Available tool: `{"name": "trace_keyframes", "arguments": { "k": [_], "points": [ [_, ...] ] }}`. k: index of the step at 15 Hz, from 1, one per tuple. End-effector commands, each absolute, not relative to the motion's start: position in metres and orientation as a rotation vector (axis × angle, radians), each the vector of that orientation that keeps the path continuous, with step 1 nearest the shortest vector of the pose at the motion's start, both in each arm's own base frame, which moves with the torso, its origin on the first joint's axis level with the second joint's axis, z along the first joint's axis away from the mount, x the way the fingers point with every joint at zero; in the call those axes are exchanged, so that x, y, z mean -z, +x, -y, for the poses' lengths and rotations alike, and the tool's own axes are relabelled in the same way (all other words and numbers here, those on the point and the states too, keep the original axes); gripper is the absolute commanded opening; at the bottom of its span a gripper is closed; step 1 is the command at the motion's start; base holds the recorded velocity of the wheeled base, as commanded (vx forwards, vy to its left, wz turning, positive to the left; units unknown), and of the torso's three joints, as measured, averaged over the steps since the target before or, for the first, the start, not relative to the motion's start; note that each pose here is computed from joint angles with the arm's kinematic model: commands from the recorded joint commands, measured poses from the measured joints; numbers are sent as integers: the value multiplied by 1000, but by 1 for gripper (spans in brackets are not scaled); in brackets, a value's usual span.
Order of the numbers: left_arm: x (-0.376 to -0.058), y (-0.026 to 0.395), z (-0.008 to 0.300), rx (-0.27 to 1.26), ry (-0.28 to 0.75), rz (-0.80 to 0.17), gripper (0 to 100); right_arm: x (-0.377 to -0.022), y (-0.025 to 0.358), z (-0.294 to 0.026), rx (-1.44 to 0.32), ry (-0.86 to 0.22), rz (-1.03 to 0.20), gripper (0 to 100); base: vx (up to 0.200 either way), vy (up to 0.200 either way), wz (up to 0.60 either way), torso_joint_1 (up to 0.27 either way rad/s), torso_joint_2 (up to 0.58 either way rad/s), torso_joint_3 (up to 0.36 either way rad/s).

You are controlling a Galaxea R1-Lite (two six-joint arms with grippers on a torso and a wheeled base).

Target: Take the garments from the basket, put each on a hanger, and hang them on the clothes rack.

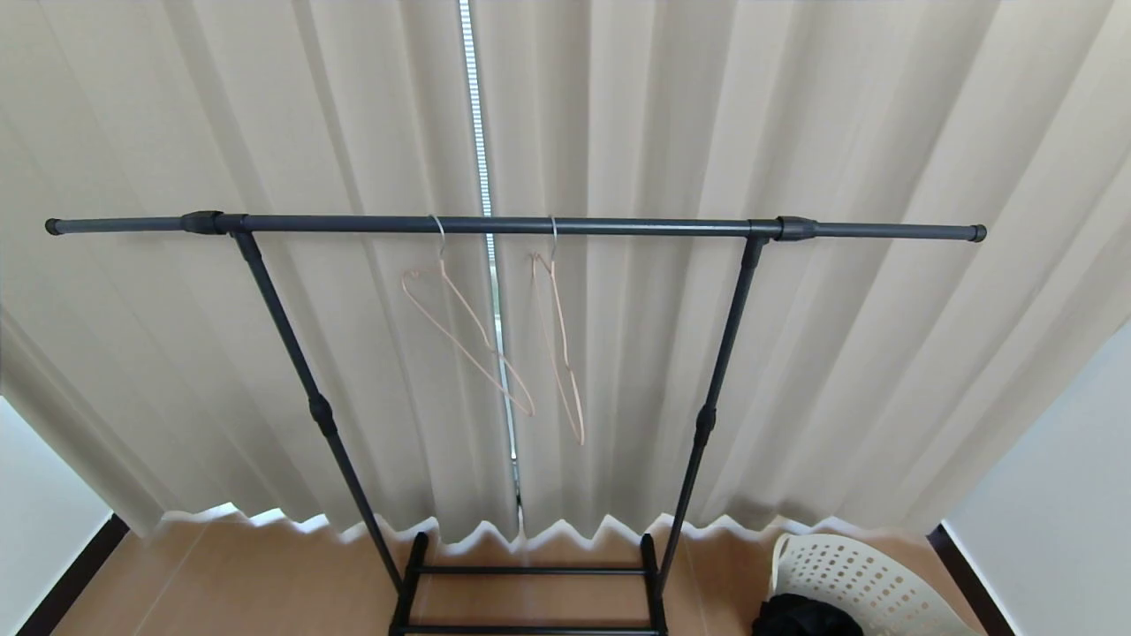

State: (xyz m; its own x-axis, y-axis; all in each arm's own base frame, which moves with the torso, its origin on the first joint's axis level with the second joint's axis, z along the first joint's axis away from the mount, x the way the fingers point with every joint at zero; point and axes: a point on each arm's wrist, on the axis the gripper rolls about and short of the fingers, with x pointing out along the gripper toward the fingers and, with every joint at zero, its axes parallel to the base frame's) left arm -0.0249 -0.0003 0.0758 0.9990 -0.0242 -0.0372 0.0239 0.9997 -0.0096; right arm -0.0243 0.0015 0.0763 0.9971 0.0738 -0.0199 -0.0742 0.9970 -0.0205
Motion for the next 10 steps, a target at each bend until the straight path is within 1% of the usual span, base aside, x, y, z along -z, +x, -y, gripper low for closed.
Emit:
{"name": "trace_keyframes", "arguments": {
  "k": [1, 10],
  "points": [
    [-76, -25, 0, 24, -9, -38, 100, -76, -24, -1, -68, -21, -21, 100, 0, 0, 0, 0, 0, 0],
    [-76, -25, 0, 24, -9, -38, 100, -76, -24, -1, -63, -21, -21, 100, 0, 0, 0, 0, 0, 0]
  ]
}}
